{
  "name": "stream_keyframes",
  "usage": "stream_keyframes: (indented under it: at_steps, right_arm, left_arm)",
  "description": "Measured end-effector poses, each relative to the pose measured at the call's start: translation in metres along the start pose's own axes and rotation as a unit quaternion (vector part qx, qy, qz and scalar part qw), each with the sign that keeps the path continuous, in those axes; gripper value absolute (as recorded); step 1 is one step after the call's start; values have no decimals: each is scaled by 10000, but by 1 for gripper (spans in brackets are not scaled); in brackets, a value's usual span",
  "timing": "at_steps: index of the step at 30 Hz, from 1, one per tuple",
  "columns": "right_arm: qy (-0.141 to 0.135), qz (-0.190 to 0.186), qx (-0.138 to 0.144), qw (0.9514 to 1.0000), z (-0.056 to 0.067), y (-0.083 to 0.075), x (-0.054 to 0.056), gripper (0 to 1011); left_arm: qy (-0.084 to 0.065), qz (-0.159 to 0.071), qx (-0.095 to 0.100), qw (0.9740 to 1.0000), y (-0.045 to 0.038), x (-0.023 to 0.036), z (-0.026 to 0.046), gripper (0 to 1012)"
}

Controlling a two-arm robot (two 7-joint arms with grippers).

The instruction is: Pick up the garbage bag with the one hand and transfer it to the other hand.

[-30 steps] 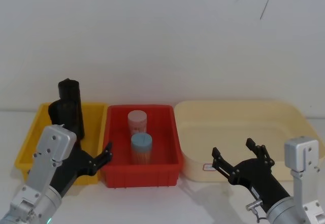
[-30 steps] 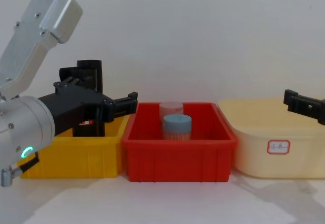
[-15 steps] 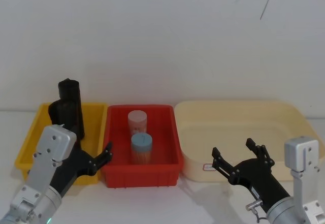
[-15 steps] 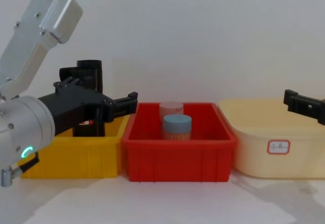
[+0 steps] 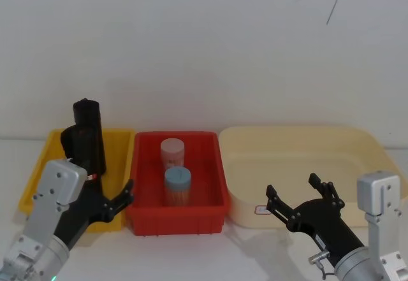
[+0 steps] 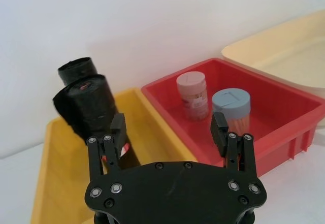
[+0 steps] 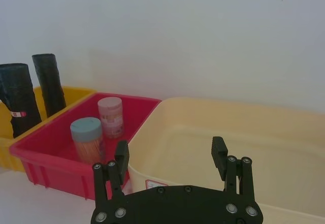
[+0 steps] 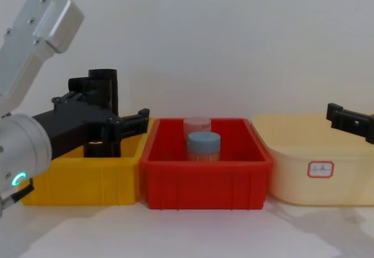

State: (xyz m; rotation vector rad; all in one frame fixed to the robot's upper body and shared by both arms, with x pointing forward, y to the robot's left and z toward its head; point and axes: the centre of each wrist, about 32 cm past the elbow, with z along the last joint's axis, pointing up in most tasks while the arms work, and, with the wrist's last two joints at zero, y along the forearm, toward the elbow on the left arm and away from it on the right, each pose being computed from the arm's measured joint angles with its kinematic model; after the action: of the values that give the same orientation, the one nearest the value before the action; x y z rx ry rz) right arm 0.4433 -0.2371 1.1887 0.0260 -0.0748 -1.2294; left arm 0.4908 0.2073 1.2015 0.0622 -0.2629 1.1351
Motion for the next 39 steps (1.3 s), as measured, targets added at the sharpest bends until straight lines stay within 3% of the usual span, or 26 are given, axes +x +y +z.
stream_keyframes:
  at_steps: [8,16,25,39]
  right_arm:
    - [0,0,0,10000,0,0,0,999]
    - [0,0,0,10000,0,0,0,1000]
    - [0,0,0,10000,0,0,0,1000]
    - [0,0,0,10000,0,0,0,1000]
  left_arm:
    - [9,125,65,9999,53,91,-41,1002]
    - [89,287,87,9995,55,190,-57,1002]
    - [273,518,105,9982,-48,352,-60,1002]
    - [496,658,264,9962,-212,469,-123,1002]
